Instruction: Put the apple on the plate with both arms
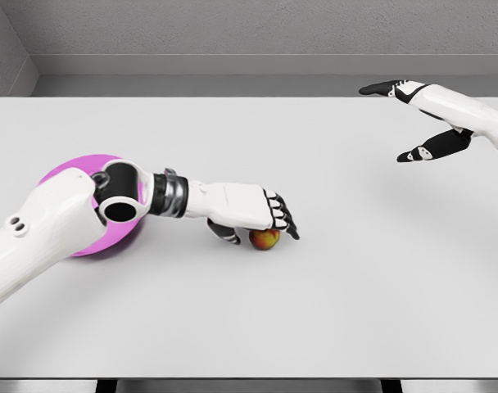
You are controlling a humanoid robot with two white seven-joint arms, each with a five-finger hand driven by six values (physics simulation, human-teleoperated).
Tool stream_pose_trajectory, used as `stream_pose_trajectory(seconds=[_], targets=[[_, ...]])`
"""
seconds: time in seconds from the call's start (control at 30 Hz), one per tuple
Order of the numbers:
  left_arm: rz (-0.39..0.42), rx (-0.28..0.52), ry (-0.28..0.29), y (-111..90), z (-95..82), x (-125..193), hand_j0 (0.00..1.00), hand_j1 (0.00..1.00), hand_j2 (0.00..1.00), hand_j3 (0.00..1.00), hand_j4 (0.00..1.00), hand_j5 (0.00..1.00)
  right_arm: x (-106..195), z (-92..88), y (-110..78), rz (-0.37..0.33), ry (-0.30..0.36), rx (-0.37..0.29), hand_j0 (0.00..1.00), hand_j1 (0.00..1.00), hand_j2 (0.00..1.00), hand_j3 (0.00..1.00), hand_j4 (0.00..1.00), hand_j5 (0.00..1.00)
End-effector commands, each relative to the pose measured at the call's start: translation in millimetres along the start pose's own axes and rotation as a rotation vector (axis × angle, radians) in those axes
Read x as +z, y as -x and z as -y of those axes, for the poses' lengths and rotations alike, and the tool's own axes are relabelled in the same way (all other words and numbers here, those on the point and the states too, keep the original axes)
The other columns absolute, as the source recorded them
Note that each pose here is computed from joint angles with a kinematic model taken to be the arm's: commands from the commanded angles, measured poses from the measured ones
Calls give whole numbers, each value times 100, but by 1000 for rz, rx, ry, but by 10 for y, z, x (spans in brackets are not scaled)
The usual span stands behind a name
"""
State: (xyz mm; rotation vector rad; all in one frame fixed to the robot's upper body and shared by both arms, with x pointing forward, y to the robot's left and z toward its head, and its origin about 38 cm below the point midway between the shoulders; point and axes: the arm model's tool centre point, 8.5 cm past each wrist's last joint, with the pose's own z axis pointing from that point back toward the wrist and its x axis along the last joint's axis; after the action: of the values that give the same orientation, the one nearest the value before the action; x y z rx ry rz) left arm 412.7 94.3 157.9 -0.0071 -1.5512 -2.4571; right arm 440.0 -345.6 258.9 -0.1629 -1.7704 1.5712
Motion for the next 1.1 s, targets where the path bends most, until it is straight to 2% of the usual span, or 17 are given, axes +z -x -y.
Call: stream_pose_trajectory(seconds=[0.0,0.33,0.6,0.77,0.93,1.0,1.07], targets=[[13,6,6,-32,26,-47,86,86,86,86,86,86,1,5,-1,1,5,-7,100,100,100,100,100,100],[14,4,7,-35,21,-49,81,81,81,81,81,81,1,5,-1,1,5,-7,100,100,100,100,100,100],[15,5,19,-41,40,-48,65,65,65,65,65,65,1,5,-1,1,5,-7,100,100,100,100,100,100],[25,3,29,-69,61,-69,51,51,51,51,51,51,6,19,-2,0,6,-4,100,100,100,100,100,100],[22,3,30,-61,60,-56,44,44,44,44,44,44,4,15,-2,1,5,-5,100,100,100,100,100,100],[25,-2,27,-70,37,-42,39,39,39,39,39,39,8,12,0,0,6,-5,100,100,100,100,100,100],[31,-18,14,-90,-38,-13,38,38,38,38,38,38,6,19,-2,0,6,-4,100,100,100,100,100,100]])
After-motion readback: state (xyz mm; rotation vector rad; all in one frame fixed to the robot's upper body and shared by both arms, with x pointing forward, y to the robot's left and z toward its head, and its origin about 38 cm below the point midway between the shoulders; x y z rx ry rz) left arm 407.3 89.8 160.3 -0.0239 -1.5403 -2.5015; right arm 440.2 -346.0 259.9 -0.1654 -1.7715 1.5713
